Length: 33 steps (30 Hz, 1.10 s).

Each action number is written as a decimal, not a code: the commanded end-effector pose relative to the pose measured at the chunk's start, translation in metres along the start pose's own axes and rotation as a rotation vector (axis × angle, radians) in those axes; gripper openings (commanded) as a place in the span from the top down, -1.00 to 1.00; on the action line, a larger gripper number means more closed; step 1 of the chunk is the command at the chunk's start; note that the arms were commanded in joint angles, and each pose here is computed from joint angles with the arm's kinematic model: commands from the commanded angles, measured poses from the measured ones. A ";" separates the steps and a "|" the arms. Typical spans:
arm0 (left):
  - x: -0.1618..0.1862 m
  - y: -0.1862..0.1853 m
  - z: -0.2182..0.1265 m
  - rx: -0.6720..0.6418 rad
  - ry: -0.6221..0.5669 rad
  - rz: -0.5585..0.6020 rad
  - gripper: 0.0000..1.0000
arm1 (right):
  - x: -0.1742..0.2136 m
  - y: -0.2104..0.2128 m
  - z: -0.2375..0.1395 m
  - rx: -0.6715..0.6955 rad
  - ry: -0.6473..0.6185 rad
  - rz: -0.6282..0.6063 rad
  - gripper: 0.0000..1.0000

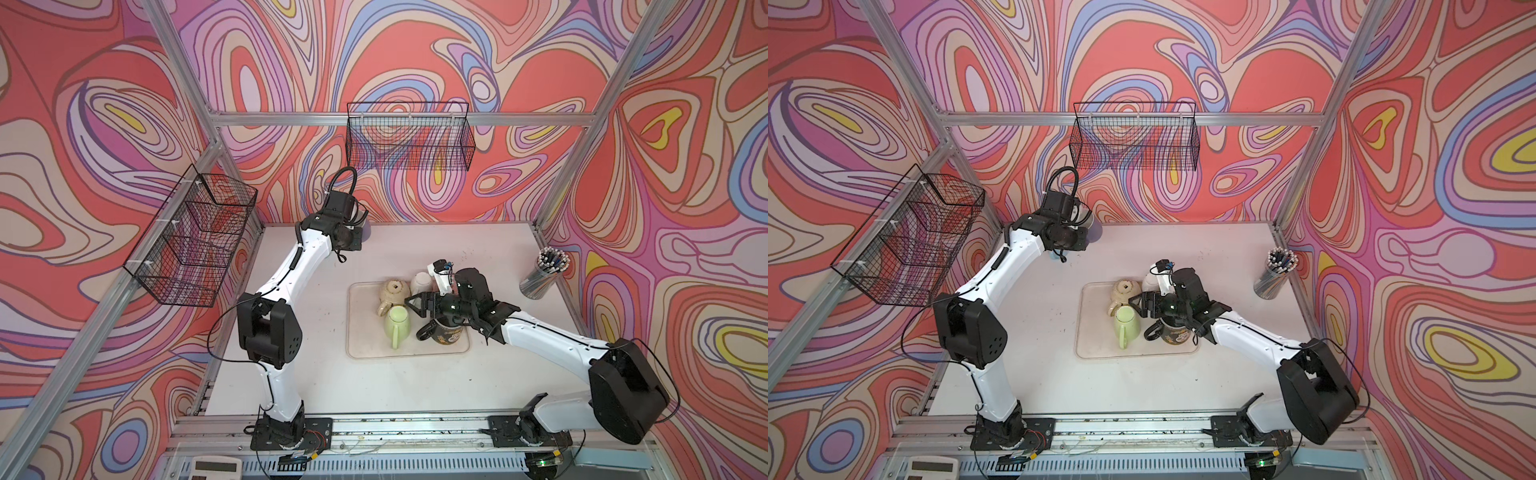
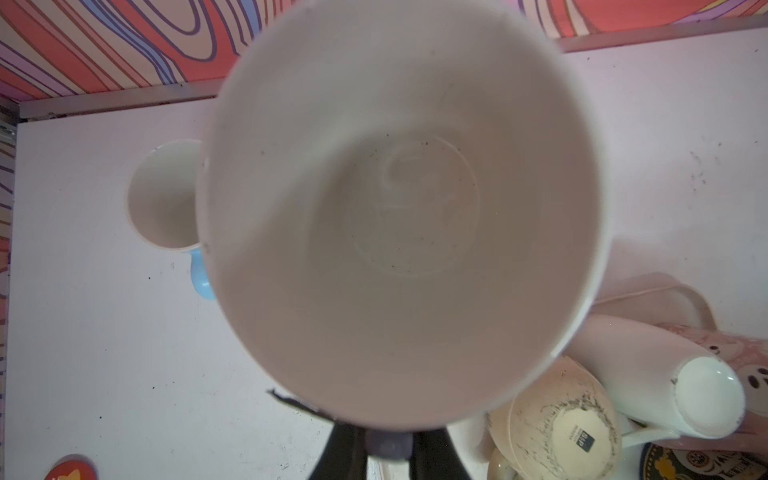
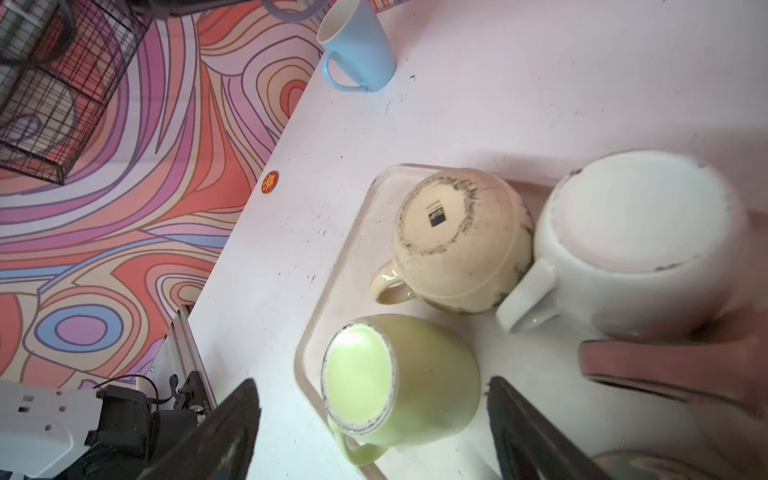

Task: Turn the mug right side up
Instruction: 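Lower the lavender mug upright beside the light blue mug and open left gripper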

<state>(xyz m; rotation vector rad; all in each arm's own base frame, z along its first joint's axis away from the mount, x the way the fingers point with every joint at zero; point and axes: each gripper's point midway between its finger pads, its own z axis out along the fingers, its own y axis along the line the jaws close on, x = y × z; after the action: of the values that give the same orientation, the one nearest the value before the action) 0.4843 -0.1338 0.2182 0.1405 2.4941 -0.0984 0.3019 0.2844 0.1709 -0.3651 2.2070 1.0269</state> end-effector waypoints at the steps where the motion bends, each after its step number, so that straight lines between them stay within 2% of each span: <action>1: -0.016 0.010 -0.002 -0.037 -0.026 0.024 1.00 | -0.010 0.009 -0.005 0.042 -0.035 -0.079 -0.83; 7: -0.016 0.025 0.021 -0.087 0.004 0.017 1.00 | -0.005 0.026 -0.001 0.053 -0.037 -0.149 -0.96; 17: -0.018 0.045 0.052 -0.176 0.032 0.021 1.00 | -0.002 0.024 0.005 0.050 -0.035 -0.132 -0.97; 33: -0.008 0.061 0.093 -0.187 0.086 -0.046 1.00 | 0.003 0.019 0.014 0.052 -0.015 -0.125 -0.97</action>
<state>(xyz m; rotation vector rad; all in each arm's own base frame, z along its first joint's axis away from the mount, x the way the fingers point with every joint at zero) 0.5343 -0.0922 0.1242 0.0676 2.6609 0.1246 0.2914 0.3029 0.1706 -0.4607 2.1770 0.8978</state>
